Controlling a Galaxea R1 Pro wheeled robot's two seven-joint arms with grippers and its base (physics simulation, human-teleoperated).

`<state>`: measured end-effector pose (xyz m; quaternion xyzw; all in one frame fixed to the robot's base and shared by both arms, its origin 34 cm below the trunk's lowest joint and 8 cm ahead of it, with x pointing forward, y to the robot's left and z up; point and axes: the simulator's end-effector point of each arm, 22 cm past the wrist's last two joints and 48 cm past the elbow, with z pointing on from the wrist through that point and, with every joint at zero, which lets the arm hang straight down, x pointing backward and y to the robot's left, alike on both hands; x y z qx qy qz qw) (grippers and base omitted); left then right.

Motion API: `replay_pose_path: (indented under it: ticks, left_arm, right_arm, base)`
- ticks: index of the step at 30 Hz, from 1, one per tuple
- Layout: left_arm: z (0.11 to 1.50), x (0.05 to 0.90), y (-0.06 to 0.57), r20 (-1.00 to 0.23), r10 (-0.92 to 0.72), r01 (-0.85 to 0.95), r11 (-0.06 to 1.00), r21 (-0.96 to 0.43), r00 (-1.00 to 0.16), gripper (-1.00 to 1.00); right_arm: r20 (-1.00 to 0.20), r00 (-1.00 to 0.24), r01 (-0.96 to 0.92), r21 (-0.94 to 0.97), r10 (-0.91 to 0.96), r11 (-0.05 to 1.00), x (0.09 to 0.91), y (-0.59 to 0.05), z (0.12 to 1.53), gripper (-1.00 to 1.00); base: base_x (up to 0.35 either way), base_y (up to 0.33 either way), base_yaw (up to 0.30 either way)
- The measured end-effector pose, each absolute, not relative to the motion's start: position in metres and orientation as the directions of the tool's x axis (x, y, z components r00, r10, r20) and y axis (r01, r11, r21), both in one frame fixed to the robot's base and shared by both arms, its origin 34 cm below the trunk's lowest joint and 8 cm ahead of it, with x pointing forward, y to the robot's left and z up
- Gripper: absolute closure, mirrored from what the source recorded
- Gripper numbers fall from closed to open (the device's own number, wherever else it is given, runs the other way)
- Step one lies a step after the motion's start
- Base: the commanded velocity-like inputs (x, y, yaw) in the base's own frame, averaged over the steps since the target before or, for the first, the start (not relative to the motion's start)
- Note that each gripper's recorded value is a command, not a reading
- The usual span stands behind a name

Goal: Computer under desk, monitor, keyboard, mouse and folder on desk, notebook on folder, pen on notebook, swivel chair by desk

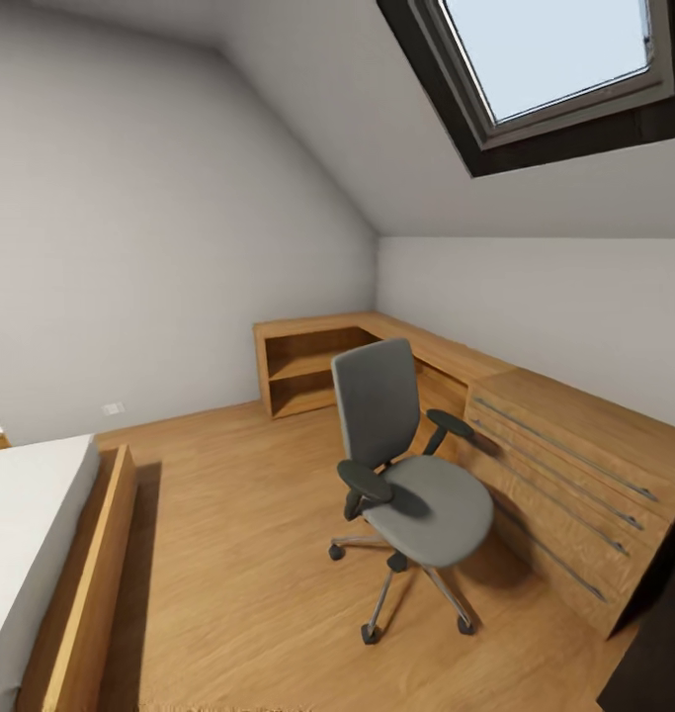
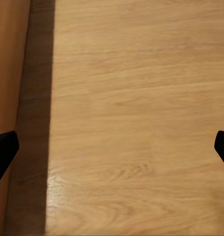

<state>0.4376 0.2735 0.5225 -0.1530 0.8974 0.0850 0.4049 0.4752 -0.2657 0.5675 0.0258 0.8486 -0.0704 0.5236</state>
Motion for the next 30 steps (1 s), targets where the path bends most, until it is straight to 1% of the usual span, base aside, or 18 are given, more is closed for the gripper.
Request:
replay_pose_path:
  ticks: [4, 7, 8, 11, 12, 13, 14, 16, 18, 21, 24, 30]
  left_arm:
    - [0.521, 0.436, 0.274, -0.748, -0.206, -0.344, 0.938, 0.032, -0.631, -1.0]
    - [0.508, 0.424, 0.273, -0.693, -0.21, -0.335, 0.941, 0.049, -0.69, -1.0]
    - [0.496, 0.411, 0.27, -0.63, -0.213, -0.324, 0.944, 0.065, -0.747, -1.0]
    - [0.49, 0.404, 0.265, -0.592, -0.218, -0.317, 0.946, 0.066, -0.776, -1.0]
    - [0.491, 0.408, 0.256, -0.586, -0.225, -0.312, 0.949, 0.05, -0.778, -1.0]
    - [0.491, 0.411, 0.253, -0.587, -0.229, -0.312, 0.949, 0.042, -0.777, -1.0]
    - [0.499, 0.433, 0.247, -0.599, -0.271, -0.342, 0.94, 0.006, -0.754, -1.0]
    - [0.505, 0.449, 0.245, -0.601, -0.328, -0.391, 0.92, -0.028, -0.729, -1.0]
    - [0.507, 0.457, 0.247, -0.6, -0.361, -0.42, 0.906, -0.046, -0.714, -1.0]
    - [0.509, 0.462, 0.245, -0.604, -0.36, -0.417, 0.908, -0.051, -0.711, -1.0]
    - [0.51, 0.464, 0.246, -0.608, -0.354, -0.411, 0.91, -0.049, -0.711, -1.0]
    - [0.51, 0.465, 0.246, -0.608, -0.352, -0.41, 0.911, -0.048, -0.711, -1.0]
  right_arm:
    - [-0.889, -0.458, 0.123, -0.097, -0.03, 0.988, 0.474, -0.27, 0.566, -1.0]
    - [-0.885, -0.464, 0.129, -0.101, -0.029, 0.986, 0.474, -0.274, 0.565, -1.0]
    - [-0.896, -0.444, 0.139, -0.094, -0.023, 0.986, 0.482, -0.276, 0.57, -1.0]
    - [-0.923, -0.384, 0.153, -0.061, 0.002, 0.986, 0.504, -0.271, 0.587, -1.0]
    - [-0.939, -0.343, 0.156, -0.04, 0.016, 0.987, 0.519, -0.266, 0.6, -1.0]
    - [-0.945, -0.327, 0.161, -0.031, 0.024, 0.986, 0.524, -0.266, 0.604, -1.0]
    - [-0.959, -0.281, 0.159, -0.011, 0.035, 0.987, 0.538, -0.261, 0.619, -1.0]
    - [-0.964, -0.26, 0.163, 0.001, 0.044, 0.987, 0.545, -0.26, 0.625, -1.0]
    - [-0.954, -0.296, 0.156, -0.006, 0.041, 0.988, 0.535, -0.255, 0.614, -1.0]
    - [-0.938, -0.345, 0.145, -0.026, 0.026, 0.989, 0.52, -0.255, 0.598, -1.0]
    - [-0.93, -0.367, 0.137, -0.04, 0.014, 0.99, 0.512, -0.257, 0.592, -1.0]
    - [-0.928, -0.374, 0.131, -0.044, 0.008, 0.99, 0.51, -0.257, 0.59, -1.0]
  base:
    - [0.0, 0.0, 0.278]
    - [0.0, 0.0, 0.278]
    - [0.0, 0.0, 0.277]
    - [0.0, 0.0, 0.273]
    - [0.0, 0.0, 0.268]
    - [0.0, 0.0, 0.253]
    - [0.0, 0.0, 0.239]
    - [0.0, 0.0, 0.235]
    - [0.0, 0.0, 0.203]
    - [0.0, 0.0, 0.082]
    - [0.031, 0.0, 0.017]
    - [0.245, 0.0, 0.003]
